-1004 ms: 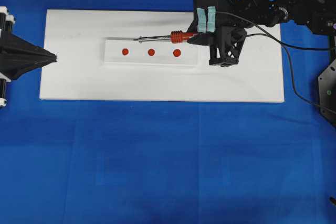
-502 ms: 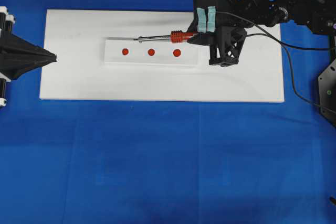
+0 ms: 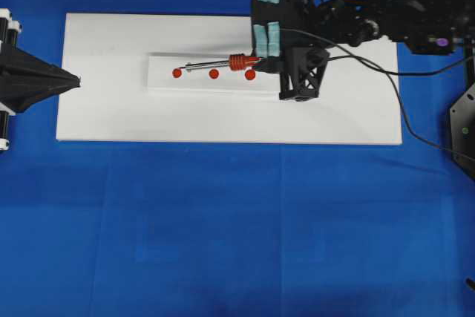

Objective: Touch the tip of the soldering iron to the mark.

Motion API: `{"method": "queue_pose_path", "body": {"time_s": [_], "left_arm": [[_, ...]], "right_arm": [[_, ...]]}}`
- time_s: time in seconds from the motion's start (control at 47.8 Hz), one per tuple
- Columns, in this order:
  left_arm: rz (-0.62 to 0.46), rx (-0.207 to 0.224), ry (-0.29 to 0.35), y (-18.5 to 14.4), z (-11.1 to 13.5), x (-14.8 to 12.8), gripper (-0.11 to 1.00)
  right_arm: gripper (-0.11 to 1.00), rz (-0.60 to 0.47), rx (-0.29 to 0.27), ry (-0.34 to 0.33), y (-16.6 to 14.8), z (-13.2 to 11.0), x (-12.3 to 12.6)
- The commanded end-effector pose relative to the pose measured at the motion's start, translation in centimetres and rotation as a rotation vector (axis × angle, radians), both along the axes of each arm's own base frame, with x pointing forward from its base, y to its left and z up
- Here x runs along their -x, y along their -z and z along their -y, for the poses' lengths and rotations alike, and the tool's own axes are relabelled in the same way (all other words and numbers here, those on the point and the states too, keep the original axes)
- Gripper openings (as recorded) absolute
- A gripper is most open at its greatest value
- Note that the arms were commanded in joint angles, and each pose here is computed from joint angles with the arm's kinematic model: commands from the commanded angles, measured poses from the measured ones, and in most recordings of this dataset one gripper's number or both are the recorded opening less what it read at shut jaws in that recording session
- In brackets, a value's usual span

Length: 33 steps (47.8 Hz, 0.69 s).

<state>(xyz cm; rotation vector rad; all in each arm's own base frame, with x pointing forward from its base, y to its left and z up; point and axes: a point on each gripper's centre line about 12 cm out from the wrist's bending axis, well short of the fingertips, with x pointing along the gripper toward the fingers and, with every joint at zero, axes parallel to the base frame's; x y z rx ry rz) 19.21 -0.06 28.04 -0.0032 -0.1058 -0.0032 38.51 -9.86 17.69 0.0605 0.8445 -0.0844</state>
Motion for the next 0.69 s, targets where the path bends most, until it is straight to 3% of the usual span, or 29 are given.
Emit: {"method": "queue_pose_path", "body": {"time_s": [0.0, 0.669], "left_arm": [[0.011, -0.003, 0.001, -0.3, 0.0, -0.1, 0.00], [0.011, -0.009, 0.000, -0.3, 0.0, -0.2, 0.00]], "right_arm": [[0.06, 0.032, 0.015, 0.007, -0.8, 0.4, -0.8], [0.06, 0.008, 0.014, 0.008, 0.9, 0.4, -1.3]]}}
